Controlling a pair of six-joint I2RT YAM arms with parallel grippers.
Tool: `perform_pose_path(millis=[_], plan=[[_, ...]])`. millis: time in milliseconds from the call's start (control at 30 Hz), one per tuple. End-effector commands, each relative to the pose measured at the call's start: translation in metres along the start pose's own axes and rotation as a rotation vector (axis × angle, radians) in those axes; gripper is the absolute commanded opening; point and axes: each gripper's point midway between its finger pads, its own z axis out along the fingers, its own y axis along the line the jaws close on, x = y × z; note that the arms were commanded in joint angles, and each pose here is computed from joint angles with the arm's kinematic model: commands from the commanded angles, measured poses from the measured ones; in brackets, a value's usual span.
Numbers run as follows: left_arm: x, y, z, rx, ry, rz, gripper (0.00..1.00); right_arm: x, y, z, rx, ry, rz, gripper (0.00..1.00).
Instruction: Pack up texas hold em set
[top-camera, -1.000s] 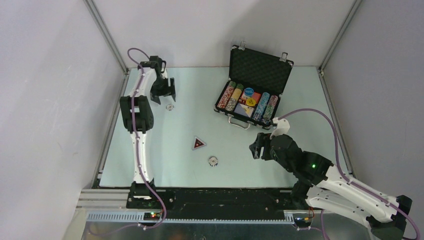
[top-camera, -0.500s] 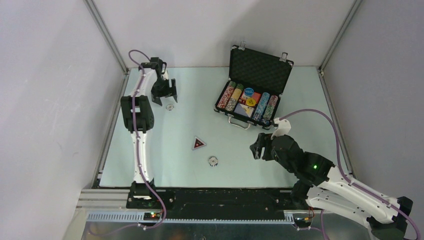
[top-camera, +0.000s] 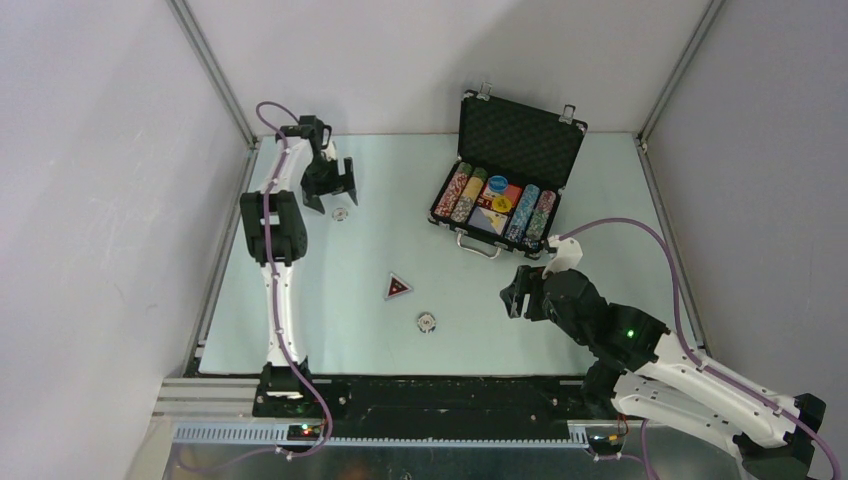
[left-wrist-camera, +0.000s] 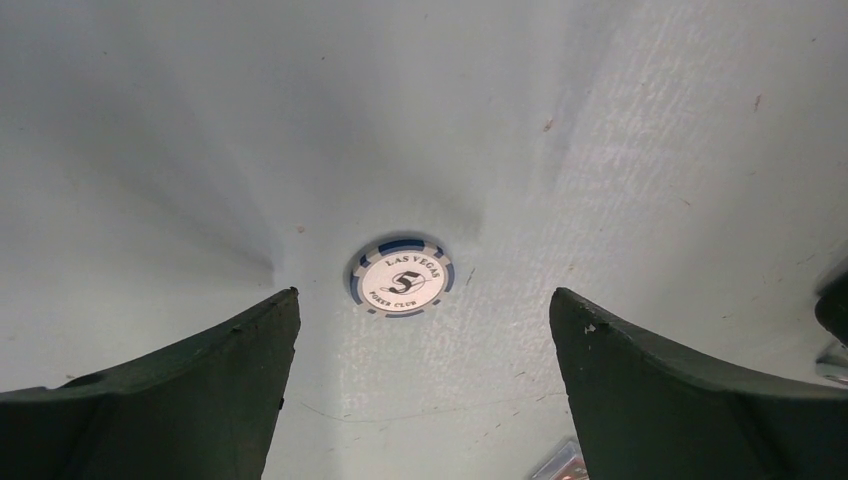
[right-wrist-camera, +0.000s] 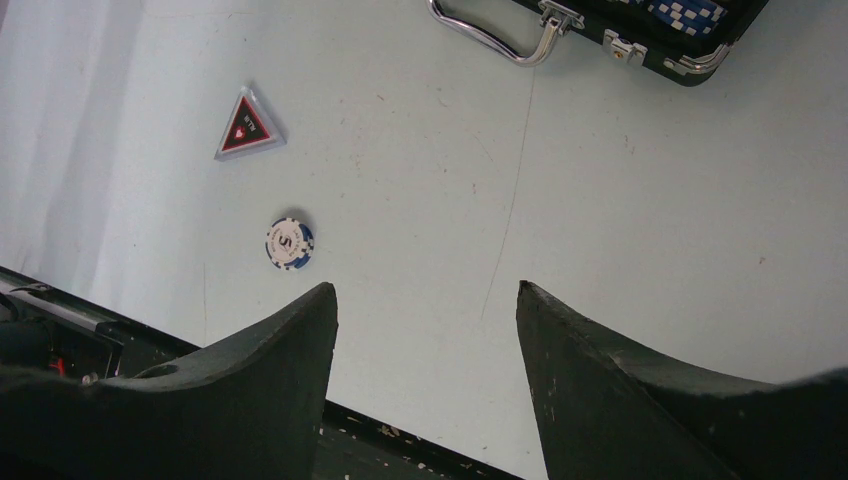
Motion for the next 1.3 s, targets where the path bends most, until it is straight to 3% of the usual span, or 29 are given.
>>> perform_pose_path(millis=[0, 500, 1267], plan=[[0.006, 0.004, -0.008, 0.014, 0.021, -0.029, 1.0, -0.004, 0.0, -0.001, -0.003, -0.014, 0.009, 0.7], [0.01, -0.024, -0.004, 0.177, 0.06, -0.043, 1.0, -0.003, -0.003, -0.003, 0.007, -0.013, 0.01, 0.7], [0.02, -0.05, 0.016, 0.147, 0.092, 0.005, 1.0, -0.001, -0.008, -0.006, 0.015, -0.015, 0.017, 0.7]])
